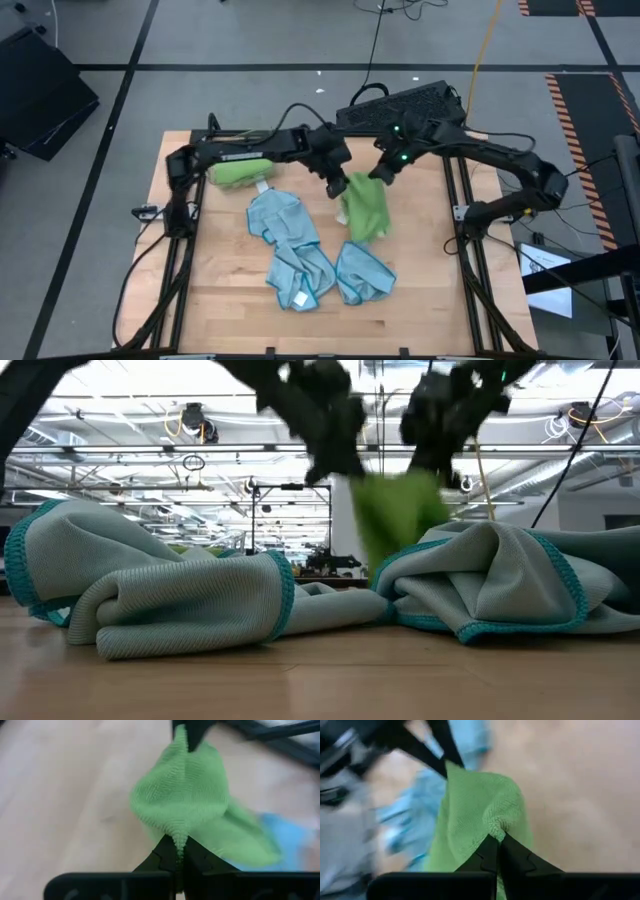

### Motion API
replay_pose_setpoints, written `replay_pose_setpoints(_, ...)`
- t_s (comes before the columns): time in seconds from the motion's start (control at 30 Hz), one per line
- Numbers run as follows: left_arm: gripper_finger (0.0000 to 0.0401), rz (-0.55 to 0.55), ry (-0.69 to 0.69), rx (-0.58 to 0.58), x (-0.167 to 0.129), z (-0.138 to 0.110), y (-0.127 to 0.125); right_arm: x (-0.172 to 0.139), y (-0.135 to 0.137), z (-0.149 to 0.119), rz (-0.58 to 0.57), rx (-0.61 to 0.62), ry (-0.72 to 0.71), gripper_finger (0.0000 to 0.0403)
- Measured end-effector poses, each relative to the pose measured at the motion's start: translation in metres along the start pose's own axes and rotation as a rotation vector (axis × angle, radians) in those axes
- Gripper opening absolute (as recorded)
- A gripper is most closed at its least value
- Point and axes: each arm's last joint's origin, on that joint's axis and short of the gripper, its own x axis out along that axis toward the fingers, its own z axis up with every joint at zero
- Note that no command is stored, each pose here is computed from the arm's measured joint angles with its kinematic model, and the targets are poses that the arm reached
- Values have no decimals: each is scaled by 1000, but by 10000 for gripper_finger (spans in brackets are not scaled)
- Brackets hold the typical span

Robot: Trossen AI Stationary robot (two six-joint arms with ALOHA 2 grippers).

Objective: Fold microfiber towels
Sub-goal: Fold the green microfiber cloth

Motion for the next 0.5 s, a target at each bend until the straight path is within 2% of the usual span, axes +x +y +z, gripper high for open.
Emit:
replay_pose_setpoints(0.13,4,113,50,-73,25,-9,41,29,-44,-3,-197,22,-32,0)
replay_pose_setpoints(0.23,5,140,70,-100,31,-13,58,33,-65,-1,-248,36,-46,0)
replay_pose_setpoints(0.37,4,132,55,-54,28,-11,54,29,-69,-3,-218,47,-21,0)
replay_pose_setpoints(0.5,6,88,58,5,29,-10,34,24,-58,-6,-138,-2,-3,0)
